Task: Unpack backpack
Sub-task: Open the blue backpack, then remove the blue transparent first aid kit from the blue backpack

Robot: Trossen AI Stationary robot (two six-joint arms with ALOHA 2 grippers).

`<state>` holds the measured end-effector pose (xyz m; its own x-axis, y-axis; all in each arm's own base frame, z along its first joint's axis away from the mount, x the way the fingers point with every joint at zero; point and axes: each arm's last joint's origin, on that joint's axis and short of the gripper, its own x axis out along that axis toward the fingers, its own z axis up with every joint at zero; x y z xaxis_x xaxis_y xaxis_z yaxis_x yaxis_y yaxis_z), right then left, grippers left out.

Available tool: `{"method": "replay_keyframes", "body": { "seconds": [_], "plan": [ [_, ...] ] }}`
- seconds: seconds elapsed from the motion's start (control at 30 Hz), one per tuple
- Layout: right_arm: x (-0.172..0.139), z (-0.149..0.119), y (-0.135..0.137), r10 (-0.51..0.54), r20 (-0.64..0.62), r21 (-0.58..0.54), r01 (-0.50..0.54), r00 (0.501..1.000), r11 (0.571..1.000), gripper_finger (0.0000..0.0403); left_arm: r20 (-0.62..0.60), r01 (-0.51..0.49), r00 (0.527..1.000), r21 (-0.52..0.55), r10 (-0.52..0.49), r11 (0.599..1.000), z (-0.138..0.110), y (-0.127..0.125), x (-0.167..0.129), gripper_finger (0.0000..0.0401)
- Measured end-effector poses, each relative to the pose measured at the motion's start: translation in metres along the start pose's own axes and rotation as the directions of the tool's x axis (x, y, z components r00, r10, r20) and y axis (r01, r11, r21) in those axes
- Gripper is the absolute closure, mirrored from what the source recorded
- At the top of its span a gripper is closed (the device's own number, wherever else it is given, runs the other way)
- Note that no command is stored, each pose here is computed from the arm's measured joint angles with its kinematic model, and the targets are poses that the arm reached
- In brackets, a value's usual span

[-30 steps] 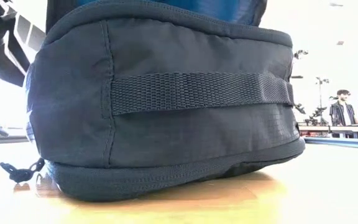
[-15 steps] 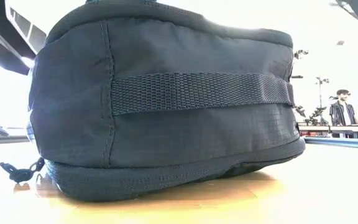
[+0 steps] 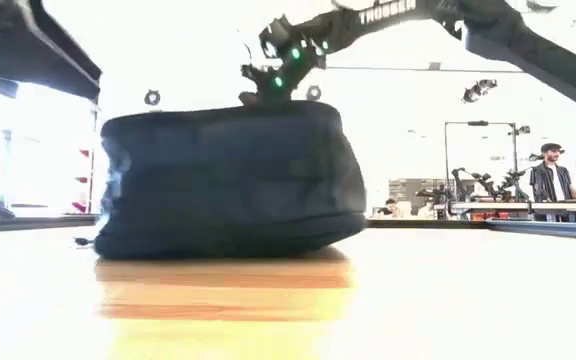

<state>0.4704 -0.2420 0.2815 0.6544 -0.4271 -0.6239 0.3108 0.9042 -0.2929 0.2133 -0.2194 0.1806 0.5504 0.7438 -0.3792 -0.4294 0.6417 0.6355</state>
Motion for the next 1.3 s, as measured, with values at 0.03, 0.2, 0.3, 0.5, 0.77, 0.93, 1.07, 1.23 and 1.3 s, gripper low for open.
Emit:
{"method": "replay_keyframes", "body": {
  "seconds": [0.03, 0.2, 0.3, 0.5, 0.77, 0.93, 1.07, 1.23, 1.3],
  "plan": [
    [0.003, -0.005, -0.005, 0.025, -0.014, 0.002, -0.025, 1.0, 1.0, 0.0363, -0.014, -0.005, 1.0, -0.004, 0.005, 1.0, 0.001, 0.0, 0.003, 0.0245],
    [-0.006, -0.014, -0.014, 0.078, -0.106, -0.09, -0.088, 0.991, 0.992, 0.027, -0.098, -0.03, 0.995, -0.013, 0.028, 0.999, 0.003, 0.003, 0.013, 0.0245],
    [-0.032, -0.007, -0.009, 0.001, -0.184, -0.224, -0.043, 0.983, 0.974, 0.0216, -0.17, -0.074, 0.983, -0.035, 0.067, 0.997, 0.003, 0.01, 0.019, 0.0245],
    [-0.084, 0.002, 0.045, 0.18, -0.312, -0.272, -0.27, 0.933, 0.924, 0.0176, -0.194, -0.075, 0.98, -0.167, 0.042, 0.983, 0.012, 0.023, 0.019, 0.0245],
    [-0.101, 0.002, 0.168, 0.6, -0.325, -0.288, -0.681, 0.731, 0.673, 0.0201, -0.226, 0.005, 0.974, -0.14, -0.037, 0.99, 0.019, 0.014, 0.03, 0.0245],
    [-0.077, -0.043, 0.247, 0.581, -0.388, -0.325, -0.696, 0.715, 0.64, 0.0237, -0.297, -0.041, 0.955, -0.212, -0.024, 0.977, 0.012, 0.019, 0.02, 0.0245],
    [-0.071, -0.097, 0.294, 0.568, -0.488, -0.298, -0.738, 0.663, 0.606, 0.0274, -0.316, -0.102, 0.949, -0.313, -0.002, 0.944, 0.002, 0.024, 0.001, 0.0255],
    [-0.118, -0.136, 0.335, 0.546, -0.592, -0.322, -0.795, 0.593, 0.514, 0.0312, -0.206, -0.032, 0.976, -0.434, -0.065, 0.9, 0.0, 0.016, -0.011, 0.0282],
    [-0.141, -0.149, 0.347, 0.525, -0.617, -0.359, -0.803, 0.586, 0.475, 0.0322, -0.153, 0.022, 0.983, -0.462, -0.104, 0.887, 0.004, 0.01, -0.009, 0.0293]
  ]
}}
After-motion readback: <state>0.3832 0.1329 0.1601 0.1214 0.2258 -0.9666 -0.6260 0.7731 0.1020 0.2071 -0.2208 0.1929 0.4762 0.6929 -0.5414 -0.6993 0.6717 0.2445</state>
